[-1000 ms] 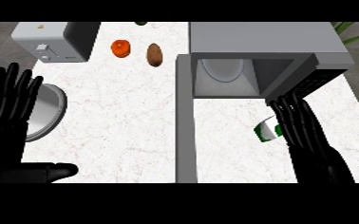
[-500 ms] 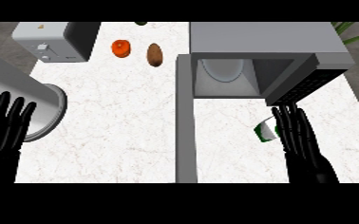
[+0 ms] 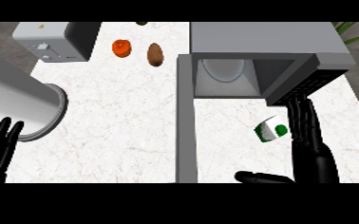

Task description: Pick up the milk, place it into the microwave and close the microwave

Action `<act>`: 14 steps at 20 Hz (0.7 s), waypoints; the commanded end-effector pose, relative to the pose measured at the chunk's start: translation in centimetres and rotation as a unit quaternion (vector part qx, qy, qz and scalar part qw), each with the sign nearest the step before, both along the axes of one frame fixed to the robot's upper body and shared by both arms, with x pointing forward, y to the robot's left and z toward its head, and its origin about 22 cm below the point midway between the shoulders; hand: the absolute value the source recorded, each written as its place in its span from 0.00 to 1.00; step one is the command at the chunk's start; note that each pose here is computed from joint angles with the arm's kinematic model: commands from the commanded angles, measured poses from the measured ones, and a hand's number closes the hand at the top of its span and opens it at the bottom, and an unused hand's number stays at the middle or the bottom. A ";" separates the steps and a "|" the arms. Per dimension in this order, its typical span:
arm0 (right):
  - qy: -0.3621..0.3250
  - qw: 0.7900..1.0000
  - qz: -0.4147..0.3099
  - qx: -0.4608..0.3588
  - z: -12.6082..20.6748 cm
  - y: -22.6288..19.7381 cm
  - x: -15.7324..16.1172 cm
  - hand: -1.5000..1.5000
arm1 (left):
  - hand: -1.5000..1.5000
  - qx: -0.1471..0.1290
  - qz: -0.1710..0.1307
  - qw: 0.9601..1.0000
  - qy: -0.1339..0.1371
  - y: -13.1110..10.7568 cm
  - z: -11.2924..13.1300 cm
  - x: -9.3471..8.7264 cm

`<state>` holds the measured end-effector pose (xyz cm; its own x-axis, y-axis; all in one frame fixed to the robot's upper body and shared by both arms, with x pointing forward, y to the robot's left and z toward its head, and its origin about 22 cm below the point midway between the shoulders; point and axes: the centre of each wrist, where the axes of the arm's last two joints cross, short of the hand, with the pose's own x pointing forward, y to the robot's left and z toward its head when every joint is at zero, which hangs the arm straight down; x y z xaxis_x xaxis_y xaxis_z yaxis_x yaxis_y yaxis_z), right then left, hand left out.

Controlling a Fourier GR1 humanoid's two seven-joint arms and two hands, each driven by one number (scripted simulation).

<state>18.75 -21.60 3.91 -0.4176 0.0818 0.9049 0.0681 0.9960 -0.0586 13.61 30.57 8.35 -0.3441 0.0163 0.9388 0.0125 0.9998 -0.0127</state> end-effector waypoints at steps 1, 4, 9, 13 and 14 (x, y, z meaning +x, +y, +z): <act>0.019 0.999 -0.026 -0.004 -1.1 -0.7 0.0 0.00 | 0.00 0.007 0.005 1.000 0.001 0.5 -0.2 -0.2; 0.003 1.000 -0.028 -0.003 -1.9 0.4 0.5 0.00 | 0.00 0.002 -0.007 1.000 -0.004 -1.2 -0.8 -0.9; 0.034 0.998 -0.049 -0.018 -5.4 -1.2 2.7 0.00 | 0.00 0.007 -0.002 1.000 0.005 -0.6 1.2 -2.3; 0.035 0.996 -0.065 -0.039 -5.9 -5.3 2.0 0.00 | 0.00 0.001 -0.003 1.000 -0.003 -0.6 -1.8 -1.0; 0.039 0.996 -0.076 -0.038 -7.9 -3.6 2.4 0.00 | 0.00 -0.001 0.003 1.000 0.003 -1.5 -0.6 -2.0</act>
